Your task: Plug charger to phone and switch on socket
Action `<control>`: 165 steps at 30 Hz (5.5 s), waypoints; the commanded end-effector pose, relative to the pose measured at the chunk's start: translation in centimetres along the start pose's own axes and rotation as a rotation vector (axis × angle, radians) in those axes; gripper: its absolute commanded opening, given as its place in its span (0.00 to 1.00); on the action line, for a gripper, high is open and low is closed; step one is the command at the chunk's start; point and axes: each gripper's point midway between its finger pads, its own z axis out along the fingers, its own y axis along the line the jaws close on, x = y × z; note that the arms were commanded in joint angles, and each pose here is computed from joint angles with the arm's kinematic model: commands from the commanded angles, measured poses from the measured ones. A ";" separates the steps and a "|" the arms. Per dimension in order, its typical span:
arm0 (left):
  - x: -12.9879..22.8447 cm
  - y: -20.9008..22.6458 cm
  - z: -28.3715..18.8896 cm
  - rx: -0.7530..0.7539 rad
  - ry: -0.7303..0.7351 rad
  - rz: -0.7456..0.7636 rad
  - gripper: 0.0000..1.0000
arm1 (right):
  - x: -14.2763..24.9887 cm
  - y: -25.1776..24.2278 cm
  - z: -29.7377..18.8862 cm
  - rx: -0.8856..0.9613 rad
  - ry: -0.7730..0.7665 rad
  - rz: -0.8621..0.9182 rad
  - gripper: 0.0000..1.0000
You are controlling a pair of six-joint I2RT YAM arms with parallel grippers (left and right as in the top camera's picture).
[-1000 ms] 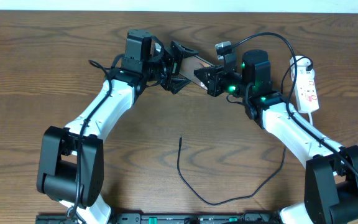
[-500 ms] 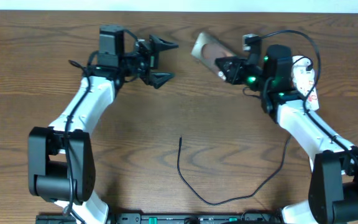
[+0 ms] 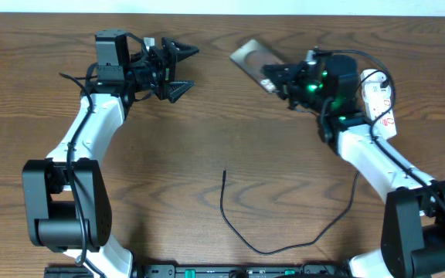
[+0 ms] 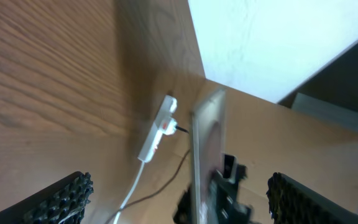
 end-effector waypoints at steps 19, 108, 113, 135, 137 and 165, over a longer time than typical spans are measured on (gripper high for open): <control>0.1 -3.5 2.1 0.065 -0.108 -0.019 0.92 | 5.0 4.7 2.8 -0.122 0.003 0.257 0.01; -5.8 -4.2 -3.3 0.124 -0.264 0.096 0.08 | 8.0 6.1 3.3 -0.162 0.082 0.203 0.99; -7.3 -3.8 -8.3 0.167 -0.218 0.218 0.07 | 7.3 6.3 2.4 -0.188 0.125 -0.008 0.99; -8.7 -2.5 -18.2 0.259 -0.193 0.462 0.07 | 12.7 -1.5 1.2 0.461 0.283 -0.515 0.99; -8.7 -2.5 -18.2 0.259 -0.194 0.465 0.07 | 14.1 -4.6 0.3 0.622 0.278 -0.551 0.99; -8.5 -2.2 -18.0 0.258 -0.183 0.460 0.07 | 21.6 -18.7 -2.3 1.134 0.439 -0.593 0.84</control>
